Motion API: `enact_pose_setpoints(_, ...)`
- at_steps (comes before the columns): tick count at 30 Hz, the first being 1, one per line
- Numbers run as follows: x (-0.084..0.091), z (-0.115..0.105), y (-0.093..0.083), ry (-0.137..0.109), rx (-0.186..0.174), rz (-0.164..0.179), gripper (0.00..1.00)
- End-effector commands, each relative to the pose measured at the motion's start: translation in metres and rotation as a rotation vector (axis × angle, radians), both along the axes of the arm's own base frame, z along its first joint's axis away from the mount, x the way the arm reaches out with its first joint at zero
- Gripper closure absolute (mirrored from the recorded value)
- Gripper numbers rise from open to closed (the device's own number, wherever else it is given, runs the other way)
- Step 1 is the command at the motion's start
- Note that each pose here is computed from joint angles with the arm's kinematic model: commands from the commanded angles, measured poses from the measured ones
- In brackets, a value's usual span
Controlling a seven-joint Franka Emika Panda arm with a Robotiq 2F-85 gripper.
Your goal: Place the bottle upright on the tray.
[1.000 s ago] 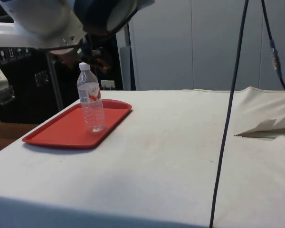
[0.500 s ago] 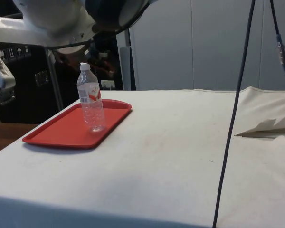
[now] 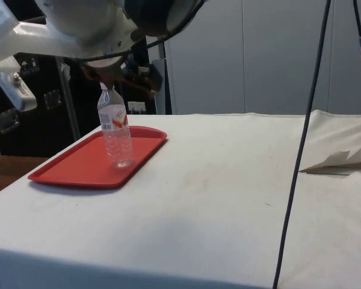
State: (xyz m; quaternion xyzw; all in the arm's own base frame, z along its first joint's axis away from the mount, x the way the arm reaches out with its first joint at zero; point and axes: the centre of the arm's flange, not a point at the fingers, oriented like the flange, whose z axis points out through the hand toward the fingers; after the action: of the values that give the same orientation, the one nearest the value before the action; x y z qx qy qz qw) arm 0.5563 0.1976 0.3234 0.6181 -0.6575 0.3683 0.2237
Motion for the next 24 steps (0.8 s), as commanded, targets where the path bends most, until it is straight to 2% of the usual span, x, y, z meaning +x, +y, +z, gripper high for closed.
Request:
enact_pose_setpoints(1,-0.001,0.0,-0.001,0.002,-0.002,-0.002,0.0)
enact_pose_setpoints(2,-0.003,0.0,-0.005,-0.003,0.004,0.001,0.0)
enact_pose_setpoints(11,-0.012,-0.001,-0.021,0.008,-0.036,-0.01,0.0)
enact_pose_setpoints(16,-0.02,-0.003,-0.029,0.015,-0.052,-0.021,0.0)
enact_pose_setpoints(17,-0.019,-0.004,-0.028,0.024,-0.061,-0.024,0.0)
enact_pose_setpoints(18,-0.021,-0.003,-0.03,0.016,-0.051,-0.023,0.0)
enact_pose_setpoints(24,-0.024,-0.006,-0.033,0.011,-0.019,-0.034,0.0)
